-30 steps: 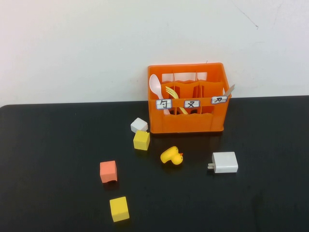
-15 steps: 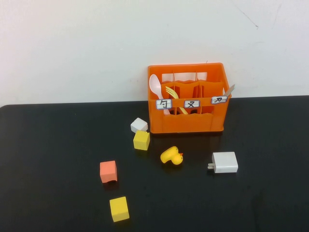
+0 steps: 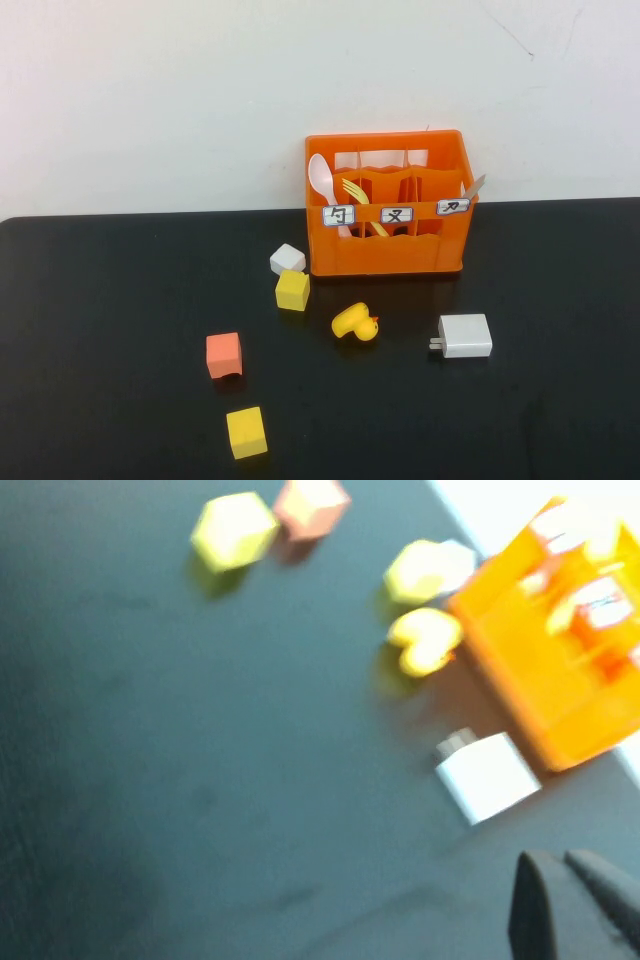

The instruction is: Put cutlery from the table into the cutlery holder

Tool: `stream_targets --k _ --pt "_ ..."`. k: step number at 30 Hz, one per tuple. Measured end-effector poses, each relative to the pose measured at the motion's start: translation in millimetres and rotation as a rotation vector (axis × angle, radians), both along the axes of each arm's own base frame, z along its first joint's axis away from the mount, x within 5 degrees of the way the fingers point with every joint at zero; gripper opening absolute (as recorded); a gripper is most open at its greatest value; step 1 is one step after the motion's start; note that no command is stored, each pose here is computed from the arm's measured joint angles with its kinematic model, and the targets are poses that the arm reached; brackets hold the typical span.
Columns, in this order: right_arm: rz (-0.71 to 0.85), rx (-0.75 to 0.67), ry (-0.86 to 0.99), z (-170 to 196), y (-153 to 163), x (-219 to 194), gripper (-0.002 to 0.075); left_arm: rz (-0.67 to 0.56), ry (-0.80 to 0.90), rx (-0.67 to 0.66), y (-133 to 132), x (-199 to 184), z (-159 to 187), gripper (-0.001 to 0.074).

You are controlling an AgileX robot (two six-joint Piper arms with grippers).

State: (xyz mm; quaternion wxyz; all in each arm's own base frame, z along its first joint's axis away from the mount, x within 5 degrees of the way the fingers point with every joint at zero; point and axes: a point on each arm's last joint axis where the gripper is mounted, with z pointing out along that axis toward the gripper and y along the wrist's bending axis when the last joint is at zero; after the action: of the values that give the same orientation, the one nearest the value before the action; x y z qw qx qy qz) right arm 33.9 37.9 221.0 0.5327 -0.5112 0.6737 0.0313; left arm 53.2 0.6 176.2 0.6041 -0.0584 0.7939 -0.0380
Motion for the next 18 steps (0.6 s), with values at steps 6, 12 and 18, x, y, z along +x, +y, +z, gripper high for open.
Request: stream_targets --k 6,12,18 --pt "-0.270 0.335 -0.075 -10.1 -10.2 8.4 -0.0002 0.000 0.000 0.000 0.0 0.0 0.0 -0.0001" --pt "-0.551 0.474 -0.023 -35.7 -22.2 17.8 -0.0002 0.000 0.000 0.000 0.0 0.0 0.0 -0.0001" --pt "-0.695 0.488 -0.001 -44.6 -29.3 19.5 -0.0002 0.000 0.000 0.000 0.0 0.0 0.0 -0.0001"
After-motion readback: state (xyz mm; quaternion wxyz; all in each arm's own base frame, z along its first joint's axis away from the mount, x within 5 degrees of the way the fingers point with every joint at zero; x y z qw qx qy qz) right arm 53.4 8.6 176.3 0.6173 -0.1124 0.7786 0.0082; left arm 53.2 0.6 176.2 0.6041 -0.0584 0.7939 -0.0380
